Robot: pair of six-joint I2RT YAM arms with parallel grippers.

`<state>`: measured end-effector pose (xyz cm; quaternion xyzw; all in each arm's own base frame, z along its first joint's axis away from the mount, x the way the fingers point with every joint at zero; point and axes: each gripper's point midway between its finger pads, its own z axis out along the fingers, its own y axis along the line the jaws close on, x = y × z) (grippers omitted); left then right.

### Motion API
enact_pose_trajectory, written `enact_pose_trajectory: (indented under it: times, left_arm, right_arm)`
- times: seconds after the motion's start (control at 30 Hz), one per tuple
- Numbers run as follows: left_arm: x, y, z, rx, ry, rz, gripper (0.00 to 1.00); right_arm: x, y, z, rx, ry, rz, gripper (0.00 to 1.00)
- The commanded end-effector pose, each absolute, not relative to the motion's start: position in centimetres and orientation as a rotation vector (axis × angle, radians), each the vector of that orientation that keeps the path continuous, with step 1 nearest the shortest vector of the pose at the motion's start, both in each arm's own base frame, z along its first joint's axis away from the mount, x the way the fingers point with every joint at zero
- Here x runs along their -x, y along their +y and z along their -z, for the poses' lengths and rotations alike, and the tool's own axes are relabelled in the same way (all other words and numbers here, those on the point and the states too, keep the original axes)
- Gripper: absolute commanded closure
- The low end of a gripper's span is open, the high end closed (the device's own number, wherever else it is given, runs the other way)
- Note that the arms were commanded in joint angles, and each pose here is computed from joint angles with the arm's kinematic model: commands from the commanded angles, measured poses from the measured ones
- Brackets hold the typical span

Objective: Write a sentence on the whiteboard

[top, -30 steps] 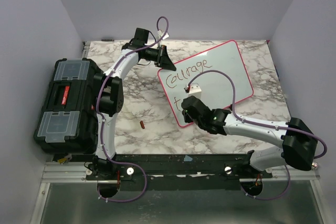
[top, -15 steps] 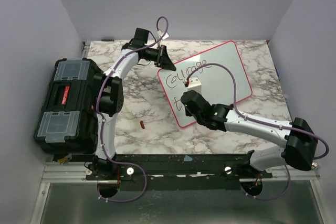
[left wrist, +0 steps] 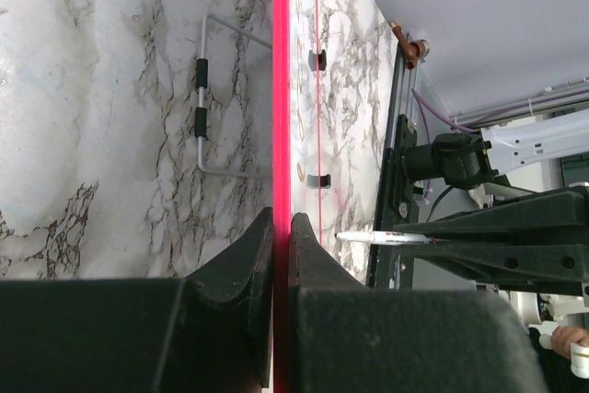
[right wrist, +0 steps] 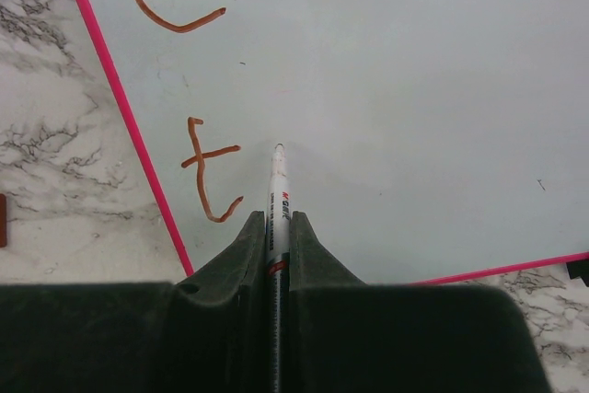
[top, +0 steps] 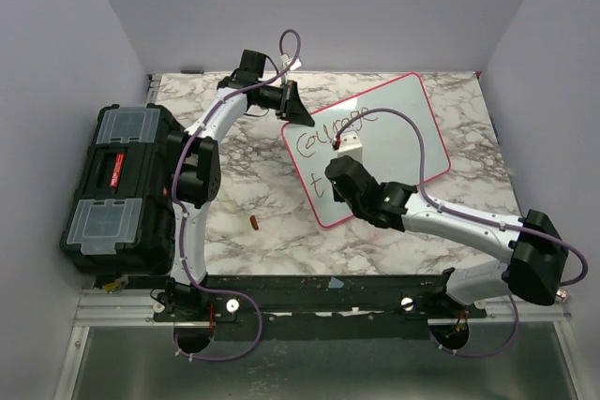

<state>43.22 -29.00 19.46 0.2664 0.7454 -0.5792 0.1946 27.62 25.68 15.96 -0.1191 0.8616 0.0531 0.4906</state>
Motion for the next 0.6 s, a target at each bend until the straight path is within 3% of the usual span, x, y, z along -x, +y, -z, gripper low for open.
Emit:
enact_pose_trajectory:
  times: [0.0,0.57]
  left_arm:
    - [-44.2,-28.9,-20.3,-0.857,1.964,1.53,1.0]
    - [-44.2,-28.9,-20.3,-0.858,1.962,1.53,1.0]
  right_arm:
    - [-29.0,26.0,-17.0,0.264,2.059,-0.12,0.99]
    - [-29.0,27.2,-15.2,0.335,2.099,-0.147,0.99]
